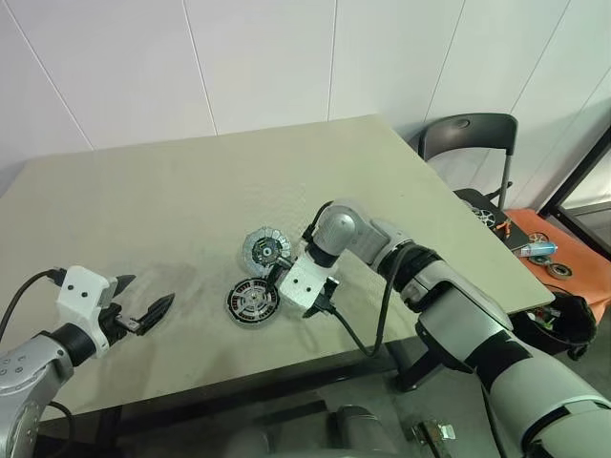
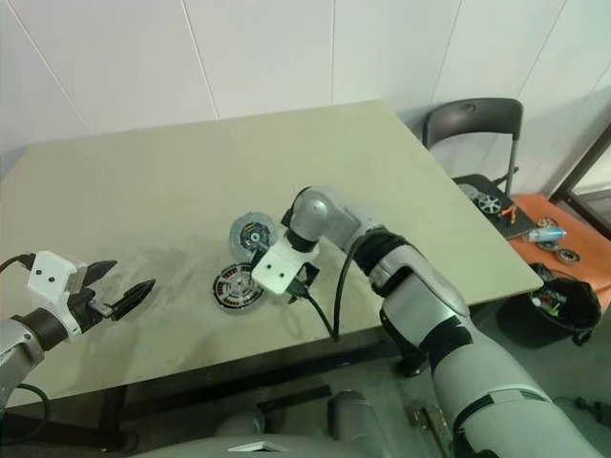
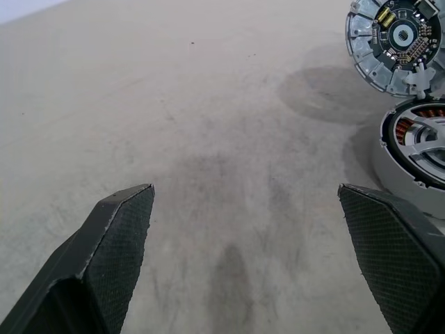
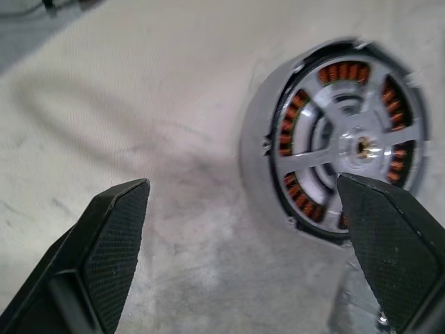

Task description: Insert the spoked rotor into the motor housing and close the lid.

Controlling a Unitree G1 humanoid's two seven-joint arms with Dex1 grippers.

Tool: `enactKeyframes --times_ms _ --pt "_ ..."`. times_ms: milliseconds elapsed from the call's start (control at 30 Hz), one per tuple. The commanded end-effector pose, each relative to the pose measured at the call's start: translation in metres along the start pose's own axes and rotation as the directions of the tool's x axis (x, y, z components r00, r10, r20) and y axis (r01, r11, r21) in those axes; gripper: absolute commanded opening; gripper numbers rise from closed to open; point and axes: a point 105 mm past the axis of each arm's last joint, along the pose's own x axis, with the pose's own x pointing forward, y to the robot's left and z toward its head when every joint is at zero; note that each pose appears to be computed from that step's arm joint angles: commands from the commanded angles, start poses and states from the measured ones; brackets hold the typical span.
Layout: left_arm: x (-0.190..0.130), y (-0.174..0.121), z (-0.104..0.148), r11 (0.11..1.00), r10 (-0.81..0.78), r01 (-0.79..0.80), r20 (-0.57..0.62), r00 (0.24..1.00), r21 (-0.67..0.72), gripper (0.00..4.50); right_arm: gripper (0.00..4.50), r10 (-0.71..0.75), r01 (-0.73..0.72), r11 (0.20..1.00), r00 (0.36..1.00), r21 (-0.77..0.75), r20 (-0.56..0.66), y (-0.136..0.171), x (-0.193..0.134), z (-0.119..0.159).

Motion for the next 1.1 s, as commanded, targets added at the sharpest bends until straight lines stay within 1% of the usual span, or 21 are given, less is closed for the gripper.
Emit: enactKeyframes --times_ms 33,67,167,300,400,500,533,567,667,733,833,933,1033,1100 --pt "-0.003 0.003 0.013 0.999 0.023 -0.024 0.035 0.999 0.037 4.5 4.48 -0.009 0.007 0.999 0.999 -0.047 -0.04 -0.009 -0.003 0.0" --pt "-0.003 0.003 0.013 0.999 0.024 -0.025 0.035 0.999 0.037 4.5 4.48 -0.005 0.003 0.999 0.999 -0.038 -0.041 -0.009 -0.002 -0.001" --pt "-0.002 0.003 0.013 0.999 0.027 -0.029 0.037 0.999 0.038 4.5 3.88 -0.002 0.001 1.0 0.999 -0.017 -0.046 -0.009 0.002 -0.003" --pt "-0.001 0.004 0.013 0.999 0.032 -0.033 0.038 0.999 0.039 4.5 2.56 -0.012 0.012 1.0 0.999 0.012 -0.04 -0.012 0.008 -0.002" --pt "-0.001 0.005 0.013 0.998 0.036 -0.037 0.038 0.999 0.04 4.5 1.45 -0.01 0.011 0.999 1.0 0.034 -0.03 -0.015 0.011 0.002" --pt "0.001 0.007 0.013 0.998 0.042 -0.044 0.039 0.998 0.046 4.5 0.42 -0.015 0.014 0.995 1.0 0.097 0.005 -0.022 0.011 0.009" --pt "0.001 0.007 0.013 0.998 0.045 -0.047 0.04 0.998 0.049 4.5 0.15 -0.016 0.012 0.992 1.0 0.129 0.026 -0.024 0.011 0.012" --pt "0.001 0.008 0.014 0.998 0.047 -0.049 0.041 0.998 0.05 4.5 0.06 -0.014 0.006 0.988 0.999 0.156 0.049 -0.025 0.01 0.015" --pt "0.002 0.008 0.013 0.997 0.049 -0.051 0.039 0.998 0.052 4.5 0.06 -0.03 -0.004 0.959 0.993 0.283 0.117 -0.034 0.01 0.027" --pt "0.002 0.008 0.012 0.997 0.052 -0.054 0.038 0.998 0.052 4.5 0.06 -0.051 -0.014 0.92 0.987 0.392 0.156 -0.039 0.011 0.035" --pt "0.002 0.008 0.011 0.997 0.06 -0.062 0.038 0.998 0.056 4.5 0.06 -0.055 -0.044 0.878 0.98 0.477 0.19 -0.042 0.012 0.046" --pt "0.003 0.008 0.011 0.997 0.063 -0.065 0.037 0.997 0.052 4.5 0.06 -0.084 -0.014 0.85 0.983 0.527 0.161 -0.05 0.013 0.048" --pt "0.004 0.008 0.011 0.996 0.068 -0.07 0.037 0.997 0.05 4.5 0.06 -0.113 0.041 0.837 0.989 0.546 0.1 -0.058 0.014 0.042" --pt "0.005 0.008 0.012 0.996 0.07 -0.072 0.038 0.997 0.049 4.5 0.06 -0.124 0.059 0.831 0.989 0.553 0.082 -0.061 0.013 0.039"
